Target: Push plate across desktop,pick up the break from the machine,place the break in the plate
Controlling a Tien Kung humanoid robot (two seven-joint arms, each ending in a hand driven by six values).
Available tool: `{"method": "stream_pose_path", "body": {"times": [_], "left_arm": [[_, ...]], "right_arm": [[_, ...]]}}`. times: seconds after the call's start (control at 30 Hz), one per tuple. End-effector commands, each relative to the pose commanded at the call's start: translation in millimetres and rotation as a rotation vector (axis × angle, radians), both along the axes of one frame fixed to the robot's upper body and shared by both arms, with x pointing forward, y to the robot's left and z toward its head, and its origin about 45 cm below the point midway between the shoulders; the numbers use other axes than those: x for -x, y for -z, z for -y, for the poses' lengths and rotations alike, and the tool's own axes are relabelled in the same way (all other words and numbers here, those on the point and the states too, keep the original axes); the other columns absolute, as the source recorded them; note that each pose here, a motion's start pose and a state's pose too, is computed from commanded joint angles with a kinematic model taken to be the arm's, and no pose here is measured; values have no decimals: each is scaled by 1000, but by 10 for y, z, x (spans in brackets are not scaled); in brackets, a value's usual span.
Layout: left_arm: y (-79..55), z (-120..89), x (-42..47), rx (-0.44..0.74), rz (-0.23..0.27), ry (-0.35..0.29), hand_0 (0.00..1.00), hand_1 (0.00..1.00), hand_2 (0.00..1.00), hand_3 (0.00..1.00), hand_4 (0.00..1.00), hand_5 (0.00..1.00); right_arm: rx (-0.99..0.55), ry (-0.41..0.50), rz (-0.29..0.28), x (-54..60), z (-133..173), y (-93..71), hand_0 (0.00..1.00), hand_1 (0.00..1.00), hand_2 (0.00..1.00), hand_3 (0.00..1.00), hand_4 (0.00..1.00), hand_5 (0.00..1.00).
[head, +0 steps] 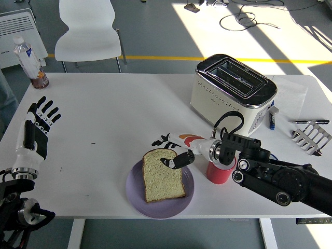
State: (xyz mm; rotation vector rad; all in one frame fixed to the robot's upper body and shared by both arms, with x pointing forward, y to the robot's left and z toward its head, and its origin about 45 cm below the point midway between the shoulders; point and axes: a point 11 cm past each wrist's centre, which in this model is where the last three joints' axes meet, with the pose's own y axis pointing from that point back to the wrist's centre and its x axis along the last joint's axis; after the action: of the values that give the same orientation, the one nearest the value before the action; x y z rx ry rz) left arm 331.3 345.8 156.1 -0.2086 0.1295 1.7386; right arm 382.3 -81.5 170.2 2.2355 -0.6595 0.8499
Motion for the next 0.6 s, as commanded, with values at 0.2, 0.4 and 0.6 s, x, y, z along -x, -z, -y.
{"method": "stream_pose_path", "body": {"times": [0.2,0.4,0.6], "left_arm": [[6,11,0,1,-1,2,810,856,911,901,517,961],[4,13,2,-1,-1,3,799,853,916,878,518,936],[-7,12,-1,-4,0,5,788,841,909,867,518,986]], "right_arm": [[-43,19,51,-57,-1,-132,813,801,912,907,673,344],[-163,47,87,-82,16,-409,811,792,885,888,661,345],[-511,113,47,-16,138,-883,779,774,823,833,625,350]]}}
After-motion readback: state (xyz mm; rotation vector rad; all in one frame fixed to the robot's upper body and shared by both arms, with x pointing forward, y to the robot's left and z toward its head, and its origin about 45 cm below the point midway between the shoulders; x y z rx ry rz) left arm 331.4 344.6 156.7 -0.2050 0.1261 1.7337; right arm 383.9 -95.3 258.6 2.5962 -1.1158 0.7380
